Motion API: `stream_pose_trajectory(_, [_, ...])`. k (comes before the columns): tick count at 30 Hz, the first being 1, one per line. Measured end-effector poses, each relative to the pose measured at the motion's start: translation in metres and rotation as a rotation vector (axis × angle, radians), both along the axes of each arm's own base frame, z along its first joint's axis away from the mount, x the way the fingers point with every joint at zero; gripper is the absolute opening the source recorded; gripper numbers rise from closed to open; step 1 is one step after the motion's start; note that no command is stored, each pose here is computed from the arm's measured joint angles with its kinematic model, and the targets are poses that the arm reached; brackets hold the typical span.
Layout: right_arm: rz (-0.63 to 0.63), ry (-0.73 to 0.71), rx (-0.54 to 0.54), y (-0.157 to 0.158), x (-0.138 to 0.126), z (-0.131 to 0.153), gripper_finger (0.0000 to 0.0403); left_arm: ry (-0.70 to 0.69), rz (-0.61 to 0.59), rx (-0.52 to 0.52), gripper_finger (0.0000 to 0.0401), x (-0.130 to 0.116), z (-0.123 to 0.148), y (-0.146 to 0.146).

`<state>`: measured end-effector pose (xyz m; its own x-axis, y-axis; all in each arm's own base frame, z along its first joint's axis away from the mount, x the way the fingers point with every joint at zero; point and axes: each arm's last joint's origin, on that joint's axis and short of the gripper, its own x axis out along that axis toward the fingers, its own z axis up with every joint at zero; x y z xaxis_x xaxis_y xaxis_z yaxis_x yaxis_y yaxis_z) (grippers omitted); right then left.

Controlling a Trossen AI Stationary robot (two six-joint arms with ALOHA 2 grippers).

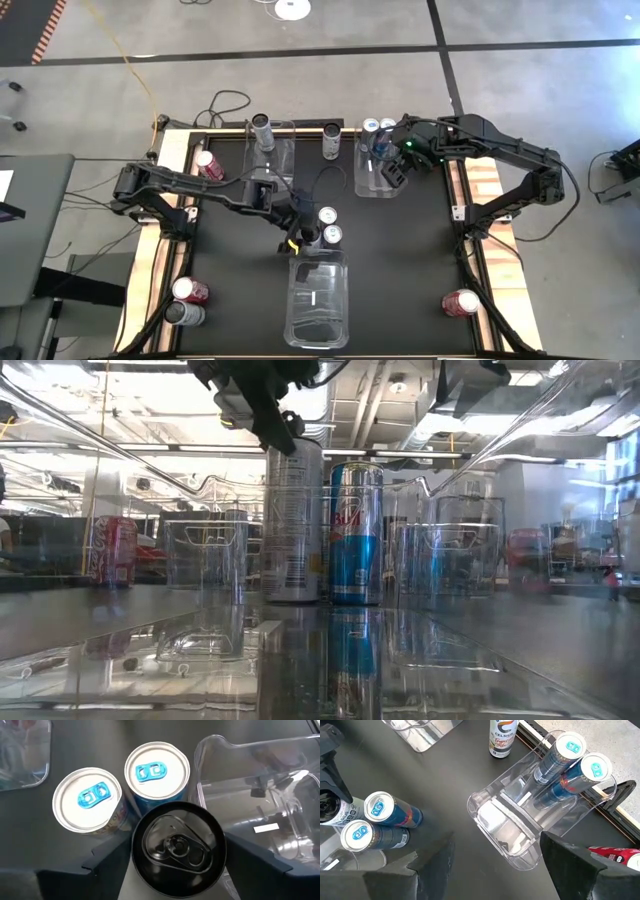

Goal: Sort soda cans
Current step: Put the middle white soda can into the top left transparent bin

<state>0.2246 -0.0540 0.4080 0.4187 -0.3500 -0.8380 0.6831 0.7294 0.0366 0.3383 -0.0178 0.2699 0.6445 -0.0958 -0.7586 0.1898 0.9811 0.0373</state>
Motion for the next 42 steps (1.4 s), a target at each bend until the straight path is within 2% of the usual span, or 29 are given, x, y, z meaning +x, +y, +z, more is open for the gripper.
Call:
stream_pose_trajectory(10, [-0.006, -0.002, 0.003, 0.0, 0.0, 0.0, 0.031, 0.011, 0.064, 0.032, 0.0264, 0.0, 0.006, 0.003])
stream_pose_trajectory(14, [-0.005, -0.002, 0.002, 0.0, 0.0, 0.0, 0.031, 0.019, 0.086, 0.09, 0.0264, 0.001, 0.026, 0.008])
stream_pose_trajectory(19, [-0.001, 0.0, -0.001, 0.0, 0.0, 0.0, 0.031, 0.059, 0.132, 0.097, 0.0263, -0.005, 0.054, 0.026])
stream_pose_trajectory(25, [-0.013, 0.005, -0.023, -0.001, 0.0, 0.0, 0.031, 0.045, 0.241, 0.101, 0.0262, -0.016, 0.1, 0.059])
stream_pose_trajectory(30, [-0.014, 0.007, -0.029, -0.001, 0.0, 0.0, 0.031, 0.014, 0.383, 0.171, 0.0262, -0.03, 0.127, 0.096])
stream_pose_trajectory(42, [-0.015, 0.023, -0.035, -0.004, -0.002, 0.0, 0.031, 0.022, 0.679, 0.243, 0.0261, -0.068, 0.129, 0.192])
